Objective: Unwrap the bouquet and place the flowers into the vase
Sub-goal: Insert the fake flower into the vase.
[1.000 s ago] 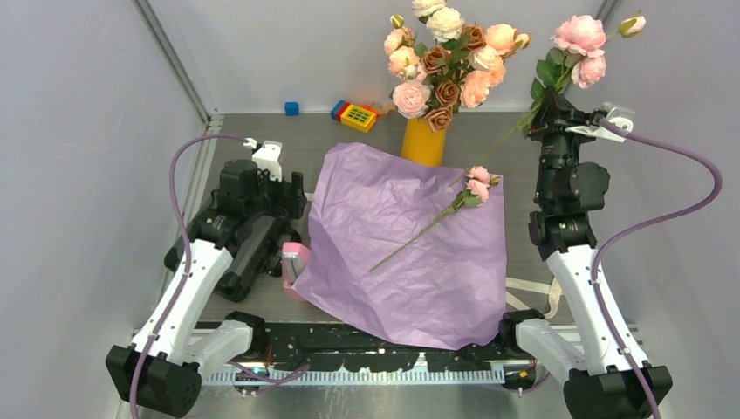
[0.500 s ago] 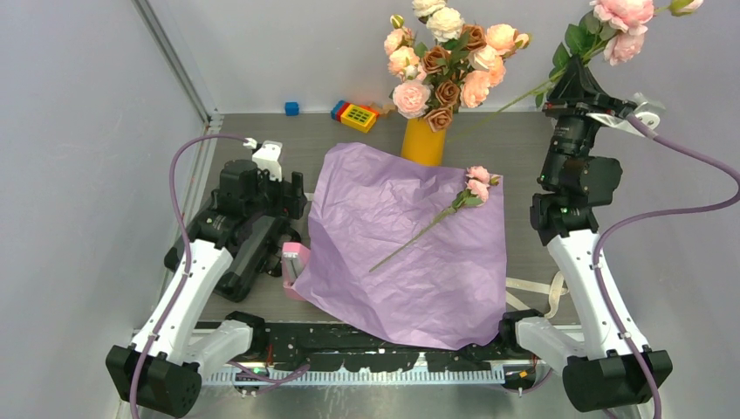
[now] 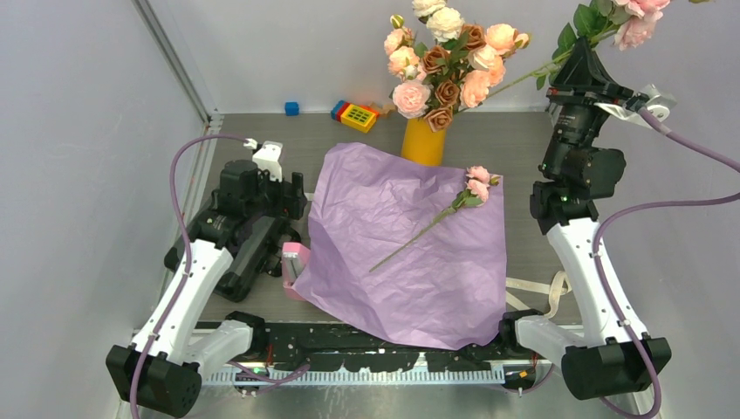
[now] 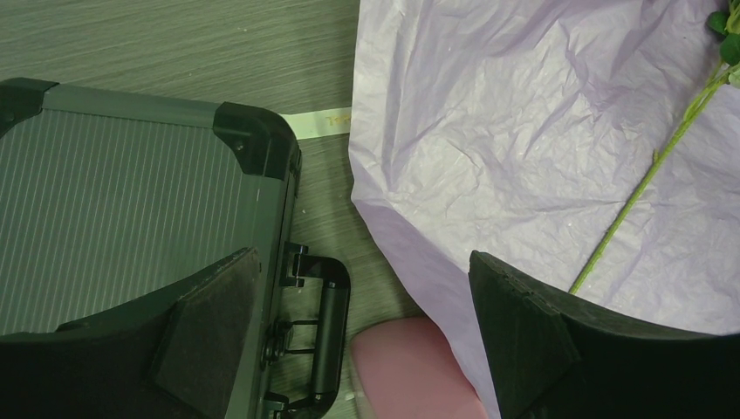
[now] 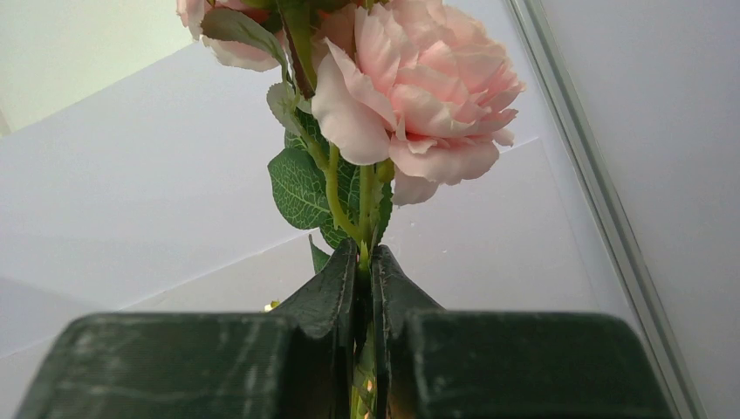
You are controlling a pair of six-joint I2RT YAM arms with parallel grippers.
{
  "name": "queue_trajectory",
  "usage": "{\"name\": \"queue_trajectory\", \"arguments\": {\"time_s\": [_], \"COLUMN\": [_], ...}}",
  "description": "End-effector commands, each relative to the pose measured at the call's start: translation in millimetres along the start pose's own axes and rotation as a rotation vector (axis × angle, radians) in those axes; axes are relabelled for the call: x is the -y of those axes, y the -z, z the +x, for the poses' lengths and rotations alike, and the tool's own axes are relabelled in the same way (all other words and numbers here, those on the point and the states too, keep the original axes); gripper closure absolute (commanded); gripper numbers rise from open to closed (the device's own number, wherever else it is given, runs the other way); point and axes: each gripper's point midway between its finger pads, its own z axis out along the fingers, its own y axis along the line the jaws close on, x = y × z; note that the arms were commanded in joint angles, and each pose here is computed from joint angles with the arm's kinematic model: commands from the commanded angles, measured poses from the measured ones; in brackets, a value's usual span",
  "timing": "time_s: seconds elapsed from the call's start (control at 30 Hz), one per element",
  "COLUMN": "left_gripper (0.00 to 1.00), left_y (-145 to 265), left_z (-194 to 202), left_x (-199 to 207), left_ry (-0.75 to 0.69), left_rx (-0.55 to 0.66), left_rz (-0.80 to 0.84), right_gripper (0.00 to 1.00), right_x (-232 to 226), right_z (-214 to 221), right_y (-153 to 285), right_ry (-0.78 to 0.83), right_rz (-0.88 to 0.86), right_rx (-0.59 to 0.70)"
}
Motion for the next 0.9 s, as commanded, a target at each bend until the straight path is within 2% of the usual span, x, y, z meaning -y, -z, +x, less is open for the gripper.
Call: {"name": "queue_trajectory", "arguments": {"time_s": [0.0,0.27,0.87], "left_gripper": [0.08,0.08,0.08], "left_y": [1.6,0.1,1.3], "left_z": [-9.3,-7.6,-8.4], "left_x": [-0.9,-1.1,0.5], "left_ry": [-0.01,-0.01,-0.009], "left_rx": [0.042,0.036,0.041], "left_rz": [0.0,0.0,0.008], "right_gripper": [1.0,1.0,1.0], "right_x": [-11.7,-2.8,-26.8], "right_z": [-29.8,-26.8,7.2], "right_y": [-10.0,-14.4,-27.1], "right_ry": [-0.041,-0.006,0.003], "right_rz": [-0.022,0.019,-0.085], "right_rx": [0.1,0.126,0.053]}}
